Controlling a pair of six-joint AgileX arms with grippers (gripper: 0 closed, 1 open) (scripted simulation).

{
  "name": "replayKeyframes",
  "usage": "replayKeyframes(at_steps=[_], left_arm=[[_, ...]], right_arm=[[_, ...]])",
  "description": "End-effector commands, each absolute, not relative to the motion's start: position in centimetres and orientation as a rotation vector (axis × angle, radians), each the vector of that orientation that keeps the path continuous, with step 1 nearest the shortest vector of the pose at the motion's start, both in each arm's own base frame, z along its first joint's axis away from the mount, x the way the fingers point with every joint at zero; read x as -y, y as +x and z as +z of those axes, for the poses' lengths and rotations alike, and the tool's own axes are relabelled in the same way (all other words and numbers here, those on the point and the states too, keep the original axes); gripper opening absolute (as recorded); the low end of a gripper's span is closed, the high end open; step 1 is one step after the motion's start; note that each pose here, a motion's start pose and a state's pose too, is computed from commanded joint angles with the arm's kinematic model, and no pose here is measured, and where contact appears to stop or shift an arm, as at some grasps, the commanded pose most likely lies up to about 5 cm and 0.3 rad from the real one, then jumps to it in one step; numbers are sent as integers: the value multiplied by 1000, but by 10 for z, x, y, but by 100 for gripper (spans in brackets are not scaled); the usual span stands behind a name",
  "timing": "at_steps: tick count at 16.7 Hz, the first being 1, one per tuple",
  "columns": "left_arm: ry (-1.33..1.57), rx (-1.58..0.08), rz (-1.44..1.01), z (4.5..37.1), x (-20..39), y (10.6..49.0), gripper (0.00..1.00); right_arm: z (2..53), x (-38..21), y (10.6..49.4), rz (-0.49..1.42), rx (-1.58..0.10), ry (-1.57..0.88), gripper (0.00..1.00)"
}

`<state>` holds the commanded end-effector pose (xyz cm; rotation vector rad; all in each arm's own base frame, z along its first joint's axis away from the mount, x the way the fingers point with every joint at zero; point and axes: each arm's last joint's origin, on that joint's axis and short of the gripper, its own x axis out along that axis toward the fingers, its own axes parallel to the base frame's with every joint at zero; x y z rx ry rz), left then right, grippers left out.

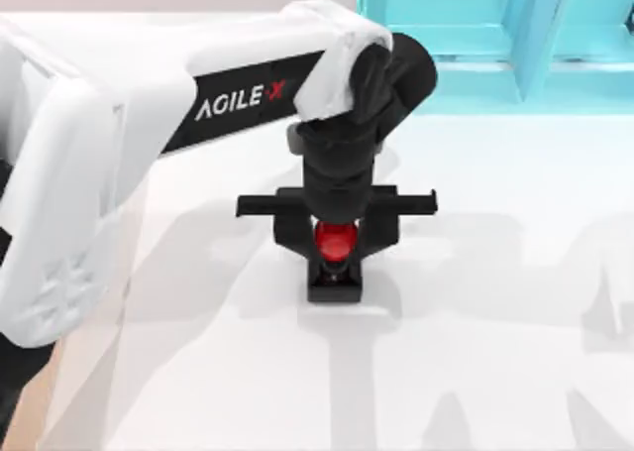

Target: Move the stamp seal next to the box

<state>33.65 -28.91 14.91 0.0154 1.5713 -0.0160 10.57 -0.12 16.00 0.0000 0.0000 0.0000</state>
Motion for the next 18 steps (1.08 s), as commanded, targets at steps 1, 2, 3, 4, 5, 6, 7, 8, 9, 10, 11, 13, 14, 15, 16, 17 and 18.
replayKeyframes(at_steps=[1,2,3,4,5,6,7,8,9,10,11,13,14,15,16,17,18], left_arm=[[15,-1571,-16,149,289,336,0],[15,-1570,-17,150,289,337,0],[17,-1571,-19,150,290,336,0],[18,-1571,-20,154,290,336,0],[17,-1572,-19,160,290,337,0],[15,-1571,-17,168,290,337,0],[14,-1571,-17,176,290,338,0],[14,-1571,-17,185,290,337,0],[16,-1572,-16,192,290,337,0],[16,-1571,-17,197,289,337,0],[15,-1570,-17,200,289,337,0],[15,-1570,-17,200,289,337,0],[18,-1574,-16,197,289,337,0],[19,-1574,-15,198,288,337,0],[22,-1577,-15,200,284,337,0],[26,-1581,-15,204,277,337,0],[27,-1583,-15,209,267,337,0]], right_arm=[[160,1,106,0,0,0,100],[160,1,106,0,0,0,100],[160,1,106,0,0,0,100],[160,1,106,0,0,0,100],[160,1,106,0,0,0,100],[160,1,106,0,0,0,100],[160,1,106,0,0,0,100],[160,1,106,0,0,0,100],[160,1,106,0,0,0,100],[160,1,106,0,0,0,100],[160,1,106,0,0,0,100],[160,1,106,0,0,0,100],[160,1,106,0,0,0,100],[160,1,106,0,0,0,100],[160,1,106,0,0,0,100],[160,1,106,0,0,0,100],[160,1,106,0,0,0,100]])
